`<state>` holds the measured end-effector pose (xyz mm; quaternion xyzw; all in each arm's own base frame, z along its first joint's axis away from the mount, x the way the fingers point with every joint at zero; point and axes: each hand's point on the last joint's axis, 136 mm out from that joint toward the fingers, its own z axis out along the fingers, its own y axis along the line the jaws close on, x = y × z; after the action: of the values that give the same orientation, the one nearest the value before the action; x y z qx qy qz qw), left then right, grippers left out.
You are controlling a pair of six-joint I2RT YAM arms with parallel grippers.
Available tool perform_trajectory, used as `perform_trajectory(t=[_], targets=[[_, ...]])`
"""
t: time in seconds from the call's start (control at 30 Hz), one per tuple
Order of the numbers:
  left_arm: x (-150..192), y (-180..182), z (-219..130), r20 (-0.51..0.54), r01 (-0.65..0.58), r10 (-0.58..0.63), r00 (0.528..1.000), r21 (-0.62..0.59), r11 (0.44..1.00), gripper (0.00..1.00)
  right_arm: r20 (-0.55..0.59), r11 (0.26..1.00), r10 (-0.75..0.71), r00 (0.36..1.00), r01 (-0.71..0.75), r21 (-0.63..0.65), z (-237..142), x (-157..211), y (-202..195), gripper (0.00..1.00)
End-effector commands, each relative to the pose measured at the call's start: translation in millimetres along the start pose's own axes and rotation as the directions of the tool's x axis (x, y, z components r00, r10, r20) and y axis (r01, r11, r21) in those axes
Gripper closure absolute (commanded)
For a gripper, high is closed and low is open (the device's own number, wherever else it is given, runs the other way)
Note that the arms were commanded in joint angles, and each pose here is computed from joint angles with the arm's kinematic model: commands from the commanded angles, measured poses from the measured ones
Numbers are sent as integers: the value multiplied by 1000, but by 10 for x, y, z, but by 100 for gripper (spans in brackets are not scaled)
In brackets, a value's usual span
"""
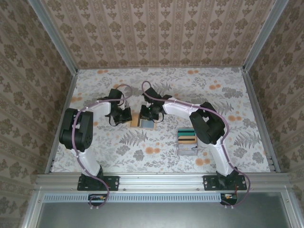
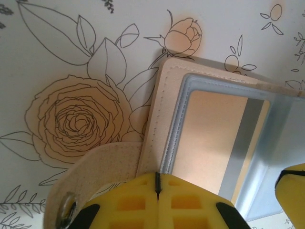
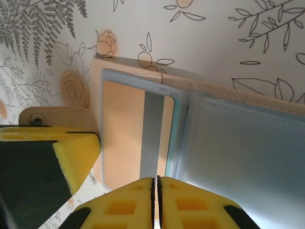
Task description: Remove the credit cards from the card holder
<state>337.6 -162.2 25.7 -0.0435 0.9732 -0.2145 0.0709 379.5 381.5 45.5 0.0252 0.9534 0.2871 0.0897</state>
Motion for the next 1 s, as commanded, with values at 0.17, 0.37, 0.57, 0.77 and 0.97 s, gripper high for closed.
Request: perform_trajectory(t=[0.17,0.37,0.57,0.77,0.97], targets=[[111,43,94,-49,8,-9,999,-19,1000,100,-37,999,42,998,-42,-23,106,21,67,84],[149,59,122,-62,8,-9,998,-31,999,100,-47,998,61,997,-60,12,145,58,-33,83],[163,42,133,-66,4,-6,998,-31,1000,100,-63,997,73,995,-72,13,180,101,-60,83],[172,64,131,-66,8,-11,998,-42,999,100,-37,996,71,997,-69,56,67,93,-109,83],[178,82,145,-71,12,-15,997,-50,999,100,-21,997,46,999,-45,62,-35,61,-47,83]])
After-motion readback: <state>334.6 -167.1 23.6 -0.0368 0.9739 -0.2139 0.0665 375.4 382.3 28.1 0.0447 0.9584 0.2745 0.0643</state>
